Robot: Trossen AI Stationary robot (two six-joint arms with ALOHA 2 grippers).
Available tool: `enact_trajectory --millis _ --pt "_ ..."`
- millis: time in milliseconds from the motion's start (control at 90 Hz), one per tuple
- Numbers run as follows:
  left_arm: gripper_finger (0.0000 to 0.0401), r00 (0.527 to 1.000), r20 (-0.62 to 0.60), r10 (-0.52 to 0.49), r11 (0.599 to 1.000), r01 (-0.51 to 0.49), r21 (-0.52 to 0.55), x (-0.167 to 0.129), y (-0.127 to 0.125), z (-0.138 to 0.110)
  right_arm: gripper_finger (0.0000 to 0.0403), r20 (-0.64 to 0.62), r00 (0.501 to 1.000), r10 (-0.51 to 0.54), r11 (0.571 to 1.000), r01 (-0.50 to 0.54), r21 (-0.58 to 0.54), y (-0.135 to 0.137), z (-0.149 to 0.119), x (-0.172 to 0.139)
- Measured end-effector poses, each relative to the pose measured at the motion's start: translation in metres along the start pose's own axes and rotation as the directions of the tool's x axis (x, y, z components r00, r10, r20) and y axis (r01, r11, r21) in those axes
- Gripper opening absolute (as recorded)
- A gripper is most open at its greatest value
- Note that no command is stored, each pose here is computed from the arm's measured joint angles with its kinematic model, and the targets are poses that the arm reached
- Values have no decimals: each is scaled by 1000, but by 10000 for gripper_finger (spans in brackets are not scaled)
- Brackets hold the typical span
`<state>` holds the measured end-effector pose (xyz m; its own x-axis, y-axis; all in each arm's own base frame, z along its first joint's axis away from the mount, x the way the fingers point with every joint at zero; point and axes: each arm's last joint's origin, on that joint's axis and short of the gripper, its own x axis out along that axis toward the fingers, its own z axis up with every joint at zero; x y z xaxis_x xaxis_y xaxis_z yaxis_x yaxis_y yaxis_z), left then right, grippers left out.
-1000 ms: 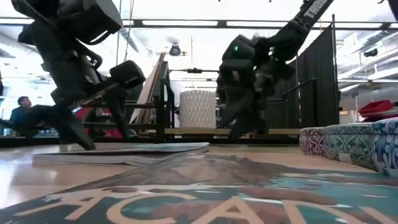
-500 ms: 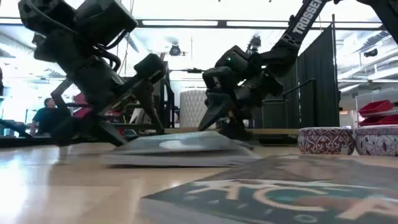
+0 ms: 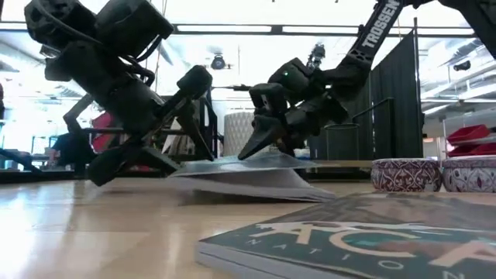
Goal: Stock shelves
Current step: Put the blue book on the bookshelf
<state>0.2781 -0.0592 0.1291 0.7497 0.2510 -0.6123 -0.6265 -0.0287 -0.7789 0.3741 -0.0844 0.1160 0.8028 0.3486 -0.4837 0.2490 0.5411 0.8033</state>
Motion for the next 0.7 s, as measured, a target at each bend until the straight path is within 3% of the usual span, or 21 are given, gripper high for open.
enact_trajectory --millis 278,444,700 --pt "12 994 4 -110 991 110 74 -1 -11 -1 6 65 991 115 993 -116 23 1 17 -10" --pt "4 986 5 -167 983 166 82 -2 -17 -2 18 63 985 158 987 -158 1 9 24 -21" --pt "2 976 -17 -218 958 217 188 -22 -47 -7 72 134 965 224 964 -200 -173 46 41 -63"
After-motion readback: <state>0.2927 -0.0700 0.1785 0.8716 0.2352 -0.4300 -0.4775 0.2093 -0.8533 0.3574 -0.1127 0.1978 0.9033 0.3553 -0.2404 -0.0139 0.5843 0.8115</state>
